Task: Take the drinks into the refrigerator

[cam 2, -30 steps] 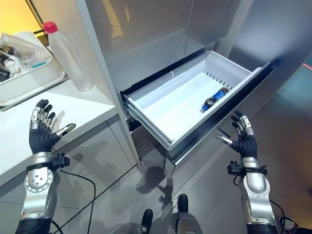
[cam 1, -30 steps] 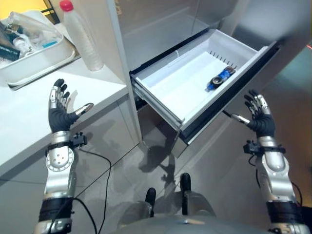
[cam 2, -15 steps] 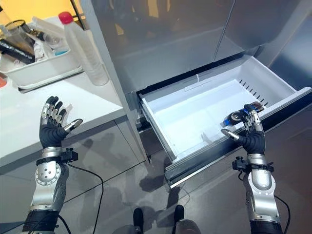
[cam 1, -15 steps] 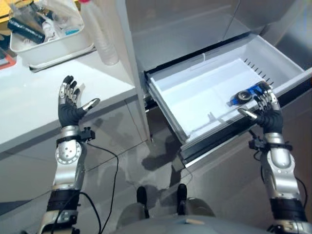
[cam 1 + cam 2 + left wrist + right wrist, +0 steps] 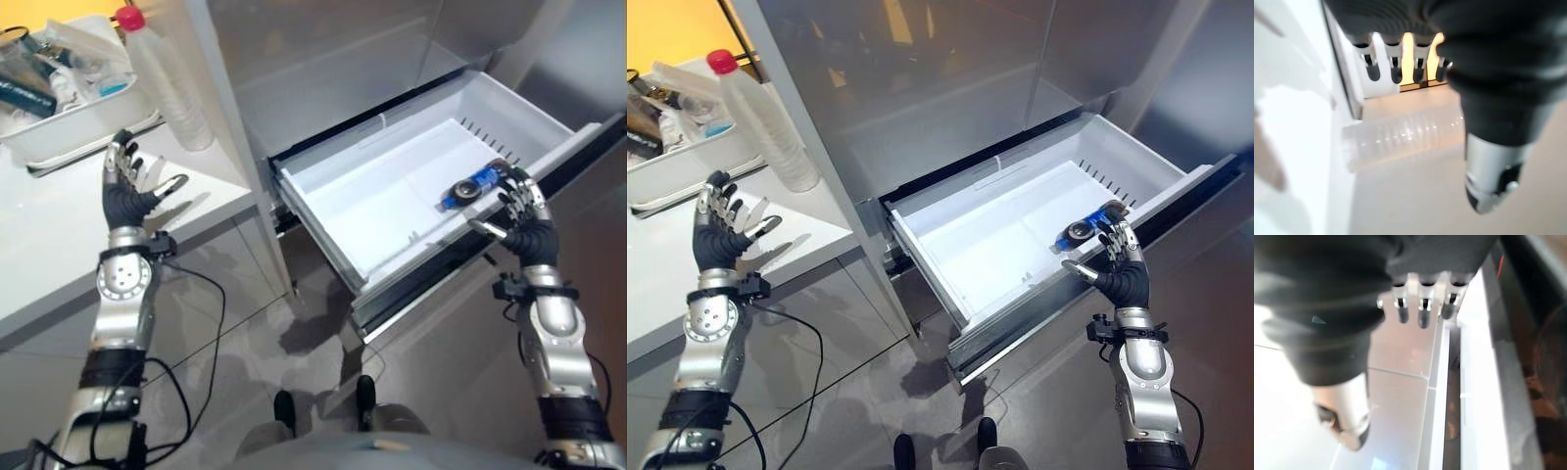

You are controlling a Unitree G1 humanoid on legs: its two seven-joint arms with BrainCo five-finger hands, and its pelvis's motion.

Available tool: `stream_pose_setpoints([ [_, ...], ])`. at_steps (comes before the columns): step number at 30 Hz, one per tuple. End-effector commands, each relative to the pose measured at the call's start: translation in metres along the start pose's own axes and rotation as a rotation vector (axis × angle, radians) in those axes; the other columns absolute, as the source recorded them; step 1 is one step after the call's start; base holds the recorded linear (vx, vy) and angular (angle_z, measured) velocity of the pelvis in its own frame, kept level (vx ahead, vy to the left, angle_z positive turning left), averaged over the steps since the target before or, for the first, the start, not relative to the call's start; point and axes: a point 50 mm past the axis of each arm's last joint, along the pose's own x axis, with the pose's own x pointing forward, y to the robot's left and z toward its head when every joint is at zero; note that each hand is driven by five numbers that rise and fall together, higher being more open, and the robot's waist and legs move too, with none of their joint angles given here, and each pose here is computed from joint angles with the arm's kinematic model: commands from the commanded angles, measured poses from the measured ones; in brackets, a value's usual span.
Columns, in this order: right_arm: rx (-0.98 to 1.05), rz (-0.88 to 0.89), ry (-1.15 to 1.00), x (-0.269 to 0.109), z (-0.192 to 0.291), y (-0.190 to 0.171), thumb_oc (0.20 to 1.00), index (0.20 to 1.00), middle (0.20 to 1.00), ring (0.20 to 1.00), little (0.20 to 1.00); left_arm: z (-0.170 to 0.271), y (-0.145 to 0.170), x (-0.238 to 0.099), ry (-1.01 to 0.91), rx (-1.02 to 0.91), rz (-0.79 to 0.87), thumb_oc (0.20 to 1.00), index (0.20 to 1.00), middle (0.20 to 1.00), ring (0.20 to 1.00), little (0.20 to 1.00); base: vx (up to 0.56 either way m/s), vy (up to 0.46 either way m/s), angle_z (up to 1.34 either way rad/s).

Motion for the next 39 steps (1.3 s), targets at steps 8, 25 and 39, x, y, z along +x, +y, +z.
stream_pose_setpoints([
  [8,0.031,0.056,-0.173,0.009,0.035,-0.001,1.000,1.000,1.000,1.000,1.000,0.034,0.028,0.051,-0.099,0.110,0.104,1.000,1.000,1.000,1.000,1.000,0.03,0.007,-0.17],
  [25,0.059,0.093,-0.232,0.000,0.049,0.000,1.000,1.000,1.000,1.000,1.000,0.022,0.036,0.057,-0.018,0.147,0.131,1.000,1.000,1.000,1.000,1.000,0.03,-0.008,-0.11],
  [39,0.074,0.111,-0.221,-0.001,0.047,0.000,1.000,1.000,1.000,1.000,1.000,0.042,0.023,0.067,-0.106,0.155,0.070,1.000,1.000,1.000,1.000,1.000,0.01,-0.004,-0.03],
])
